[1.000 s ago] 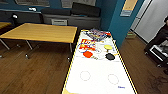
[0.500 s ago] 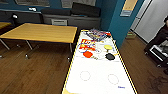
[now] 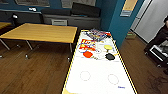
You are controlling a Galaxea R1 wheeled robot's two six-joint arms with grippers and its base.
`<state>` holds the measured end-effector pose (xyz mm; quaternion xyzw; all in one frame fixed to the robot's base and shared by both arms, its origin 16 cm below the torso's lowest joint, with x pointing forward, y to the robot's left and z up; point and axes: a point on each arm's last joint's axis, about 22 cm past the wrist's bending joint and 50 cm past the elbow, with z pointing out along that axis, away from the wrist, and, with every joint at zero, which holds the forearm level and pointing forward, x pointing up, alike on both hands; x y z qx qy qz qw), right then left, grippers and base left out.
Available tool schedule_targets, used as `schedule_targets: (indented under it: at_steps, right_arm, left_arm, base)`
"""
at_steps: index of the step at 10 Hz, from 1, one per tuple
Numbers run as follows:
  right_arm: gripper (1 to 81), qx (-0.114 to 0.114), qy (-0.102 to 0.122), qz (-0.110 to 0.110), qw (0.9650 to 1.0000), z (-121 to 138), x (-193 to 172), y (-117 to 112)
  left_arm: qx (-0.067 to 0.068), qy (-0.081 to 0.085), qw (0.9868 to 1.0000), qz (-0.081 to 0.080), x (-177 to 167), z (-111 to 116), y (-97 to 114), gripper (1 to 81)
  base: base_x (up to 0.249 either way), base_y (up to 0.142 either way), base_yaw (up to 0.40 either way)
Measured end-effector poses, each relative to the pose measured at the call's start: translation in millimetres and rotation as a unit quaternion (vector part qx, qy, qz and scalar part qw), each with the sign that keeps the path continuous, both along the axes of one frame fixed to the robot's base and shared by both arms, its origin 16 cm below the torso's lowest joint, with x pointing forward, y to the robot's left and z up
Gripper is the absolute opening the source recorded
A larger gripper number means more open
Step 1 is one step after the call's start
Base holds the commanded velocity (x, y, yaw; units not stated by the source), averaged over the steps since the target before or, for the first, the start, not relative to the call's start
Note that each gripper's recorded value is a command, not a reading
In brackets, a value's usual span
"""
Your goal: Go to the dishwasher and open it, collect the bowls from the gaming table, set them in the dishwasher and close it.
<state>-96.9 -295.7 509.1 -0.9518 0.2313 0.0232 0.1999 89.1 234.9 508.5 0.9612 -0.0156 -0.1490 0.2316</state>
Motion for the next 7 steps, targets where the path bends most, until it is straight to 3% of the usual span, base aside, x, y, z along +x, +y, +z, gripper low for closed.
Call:
schedule_targets:
  at_steps: [4, 7]
  right_arm:
    - [1.0, 0.004, 0.01, 0.01, 0.9999, -7.7, -10.3, 16.6]
    - [1.0, 0.004, 0.009, 0.01, 0.9999, -10.4, -10.6, 20.4]
  left_arm:
    - [-0.005, 0.017, 0.9998, -0.002, -54.4, -26.7, -30.8, 1.0]
    - [0.008, 0.024, 0.9997, -0.008, -77.7, -39.2, -32.8, 1.0]
  base:
    - [0.0, 0.0, 0.0]
    - [0.0, 0.0, 0.0]
